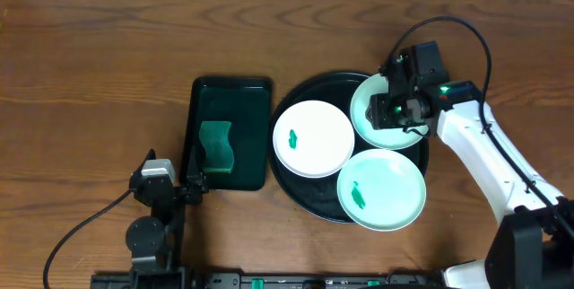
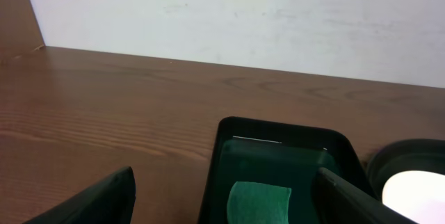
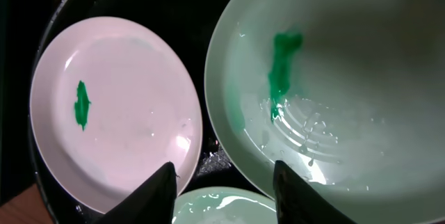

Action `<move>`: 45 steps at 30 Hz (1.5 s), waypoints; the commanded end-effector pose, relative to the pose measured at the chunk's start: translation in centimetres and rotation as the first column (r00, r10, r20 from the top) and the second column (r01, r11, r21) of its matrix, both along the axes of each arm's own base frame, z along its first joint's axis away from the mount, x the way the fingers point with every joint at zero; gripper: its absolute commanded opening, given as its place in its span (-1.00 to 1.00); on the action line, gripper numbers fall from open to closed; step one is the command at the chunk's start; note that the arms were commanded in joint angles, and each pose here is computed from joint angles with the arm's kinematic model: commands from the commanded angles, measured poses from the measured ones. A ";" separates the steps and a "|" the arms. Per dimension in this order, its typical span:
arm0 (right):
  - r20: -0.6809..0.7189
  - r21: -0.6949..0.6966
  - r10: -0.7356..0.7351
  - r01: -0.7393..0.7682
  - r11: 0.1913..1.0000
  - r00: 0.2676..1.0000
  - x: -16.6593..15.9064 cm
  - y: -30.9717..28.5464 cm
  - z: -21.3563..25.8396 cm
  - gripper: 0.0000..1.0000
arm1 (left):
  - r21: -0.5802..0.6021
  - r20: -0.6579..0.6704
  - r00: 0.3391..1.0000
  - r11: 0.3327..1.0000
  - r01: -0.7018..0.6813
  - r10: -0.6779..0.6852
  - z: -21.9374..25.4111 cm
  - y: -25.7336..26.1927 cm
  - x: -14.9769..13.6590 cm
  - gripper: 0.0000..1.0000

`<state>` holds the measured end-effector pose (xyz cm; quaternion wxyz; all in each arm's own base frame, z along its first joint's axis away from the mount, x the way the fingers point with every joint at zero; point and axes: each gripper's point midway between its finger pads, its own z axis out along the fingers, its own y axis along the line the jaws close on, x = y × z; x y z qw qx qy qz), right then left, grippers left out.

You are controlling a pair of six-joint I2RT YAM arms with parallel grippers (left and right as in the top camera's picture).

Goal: Clean dirty plates on tray and stack at the side

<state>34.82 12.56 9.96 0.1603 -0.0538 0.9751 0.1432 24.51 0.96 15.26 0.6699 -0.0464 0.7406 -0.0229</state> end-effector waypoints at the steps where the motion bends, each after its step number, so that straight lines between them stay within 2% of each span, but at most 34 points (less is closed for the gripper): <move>1: -0.013 0.010 0.021 -0.021 1.000 1.000 -0.1 1.1 -0.7 -0.23 | -0.006 -0.047 0.999 1.000 0.007 -0.007 -1.4 -0.1 -0.1 0.62; 4: -0.036 0.033 0.051 -0.050 0.998 0.998 -0.3 2.3 -1.7 -0.33 | -0.006 -0.047 0.999 1.000 0.007 -0.007 -1.4 -0.1 -0.1 0.62; 7: -0.064 0.067 0.088 -0.084 0.994 0.994 -0.7 3.8 -2.6 -0.35 | -0.006 -0.047 0.999 1.000 0.007 -0.007 -1.4 -0.1 -0.1 0.62; 11: -0.077 0.046 0.099 -0.096 0.994 0.992 -0.7 4.2 -3.7 -0.39 | -0.006 -0.047 0.999 1.000 0.007 -0.007 -1.4 -0.1 -0.1 0.62; 19: -0.102 0.061 0.039 -0.033 0.998 0.994 -0.6 4.2 -4.0 -0.22 | -0.006 -0.047 0.999 1.000 0.007 -0.007 -1.4 -0.1 -0.1 0.62; 22: -0.102 0.060 0.040 -0.034 0.998 0.994 -0.6 4.2 -4.0 -0.22 | -0.006 -0.047 0.999 1.000 0.007 -0.007 -1.4 -0.1 -0.1 0.62; 28: -0.097 0.050 0.035 -0.030 0.998 0.995 -0.5 4.1 -4.0 -0.08 | -0.006 -0.047 0.999 1.000 0.007 -0.007 -1.4 -0.1 -0.1 0.62; 40: -0.083 0.014 0.031 -0.030 0.999 0.996 -0.3 3.9 -4.1 -0.03 | -0.007 -0.043 0.999 1.000 0.015 -0.015 -1.4 -0.3 -0.1 0.62; 42: -0.084 0.014 0.032 -0.031 0.999 0.996 -0.4 3.9 -4.1 -0.01 | -0.007 0.010 1.000 1.000 0.020 -0.020 0.0 -0.4 0.1 0.62; 45: -0.084 0.014 0.032 -0.031 0.999 0.996 -0.4 3.9 -4.1 0.00 | -0.047 0.113 0.986 0.990 0.132 -0.126 2.7 -2.3 0.0 0.62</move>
